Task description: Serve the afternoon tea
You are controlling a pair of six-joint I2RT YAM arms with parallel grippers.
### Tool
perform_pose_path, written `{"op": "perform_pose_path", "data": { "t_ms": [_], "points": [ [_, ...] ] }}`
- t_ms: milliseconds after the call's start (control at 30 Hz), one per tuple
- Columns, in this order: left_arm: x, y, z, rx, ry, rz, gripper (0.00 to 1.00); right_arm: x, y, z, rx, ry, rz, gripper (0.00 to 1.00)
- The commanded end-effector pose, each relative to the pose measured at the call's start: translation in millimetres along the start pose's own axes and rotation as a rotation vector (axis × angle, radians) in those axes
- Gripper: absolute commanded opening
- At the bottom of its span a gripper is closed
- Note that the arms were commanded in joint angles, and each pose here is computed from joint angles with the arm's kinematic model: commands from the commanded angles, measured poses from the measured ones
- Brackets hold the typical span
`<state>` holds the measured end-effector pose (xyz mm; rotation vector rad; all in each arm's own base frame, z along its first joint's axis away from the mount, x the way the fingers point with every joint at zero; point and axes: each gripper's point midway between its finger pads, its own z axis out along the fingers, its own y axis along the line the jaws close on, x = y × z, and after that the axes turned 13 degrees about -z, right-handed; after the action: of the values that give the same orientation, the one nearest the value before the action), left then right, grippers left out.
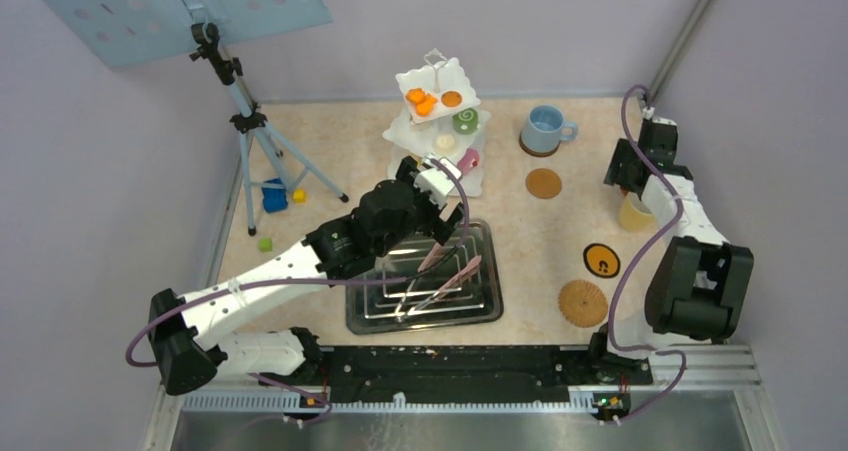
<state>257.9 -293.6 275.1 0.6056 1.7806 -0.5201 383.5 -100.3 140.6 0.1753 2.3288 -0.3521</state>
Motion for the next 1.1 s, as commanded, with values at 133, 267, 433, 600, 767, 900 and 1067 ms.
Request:
{"op": "perform_pose_path", "data": {
  "t_ms": [133,267,433,600,767,900,1067],
  "points": [
    [-21.7,-4.2,-10.3,0.026,-0.088,-0.026,0.99,31.6,0.9,23.7,-0.028,0.135,-0.003,0.48],
    [-22.1,-7.6,-10.8,0.042,-0.089,-0.03,0.99,42.8,1.8,23.5,-0.016,0.15,0.026,0.46],
    [-22.0,-9.5,-10.9,0.048,-0.088,-0.028,0.99,38.8,-8.7,16.5,0.045,0.154,0.059,0.21],
    [-21.7,-11.4,-10.6,0.057,-0.086,-0.03,0.99,4.5,-25.4,-11.2,0.102,0.074,0.089,0.02],
    [-22.2,-11.0,-10.7,0.054,-0.087,-0.033,0.99,-37.8,-6.3,-53.0,0.034,-0.041,0.071,0.0],
    [-22.3,-14.2,-10.4,0.069,-0.084,-0.039,0.99,-70.8,69.2,-73.9,-0.133,-0.137,-0.044,0.0],
    [-25.6,-12.0,-13.1,0.061,-0.095,-0.04,0.99,-88.6,135.6,-58.5,-0.254,-0.109,-0.069,0.0]
  ]
}}
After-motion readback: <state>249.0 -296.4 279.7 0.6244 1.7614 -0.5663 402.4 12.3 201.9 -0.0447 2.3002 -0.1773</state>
